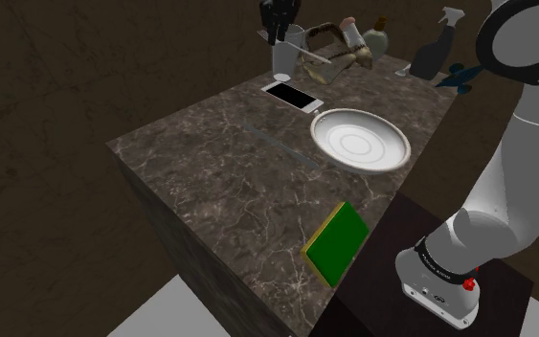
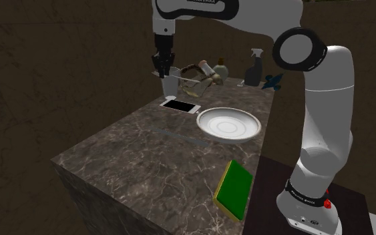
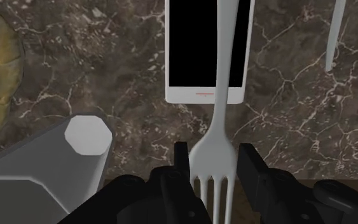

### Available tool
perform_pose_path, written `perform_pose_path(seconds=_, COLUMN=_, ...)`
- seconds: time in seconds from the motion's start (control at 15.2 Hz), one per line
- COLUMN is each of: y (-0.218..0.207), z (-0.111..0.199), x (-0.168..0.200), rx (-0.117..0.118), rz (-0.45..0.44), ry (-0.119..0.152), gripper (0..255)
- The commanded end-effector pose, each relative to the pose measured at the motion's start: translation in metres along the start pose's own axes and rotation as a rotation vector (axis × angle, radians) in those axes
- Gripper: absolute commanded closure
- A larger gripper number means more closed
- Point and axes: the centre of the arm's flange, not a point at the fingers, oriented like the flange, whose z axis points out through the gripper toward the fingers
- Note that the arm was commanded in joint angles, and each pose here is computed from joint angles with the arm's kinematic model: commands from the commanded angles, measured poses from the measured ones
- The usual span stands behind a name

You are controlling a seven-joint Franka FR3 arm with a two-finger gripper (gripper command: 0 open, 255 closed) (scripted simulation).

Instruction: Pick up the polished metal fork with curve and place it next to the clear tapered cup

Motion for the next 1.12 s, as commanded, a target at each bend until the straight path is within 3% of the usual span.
perform_pose_path(seconds=0.0, y=-0.001, z=0.011, x=0.0, rx=0.0, rz=0.0, ry=0.001, gripper=255)
perform_pose_path(seconds=1.06, y=0.001, z=0.096, x=-0.006, rx=0.0, rz=0.0, ry=0.001, gripper=255)
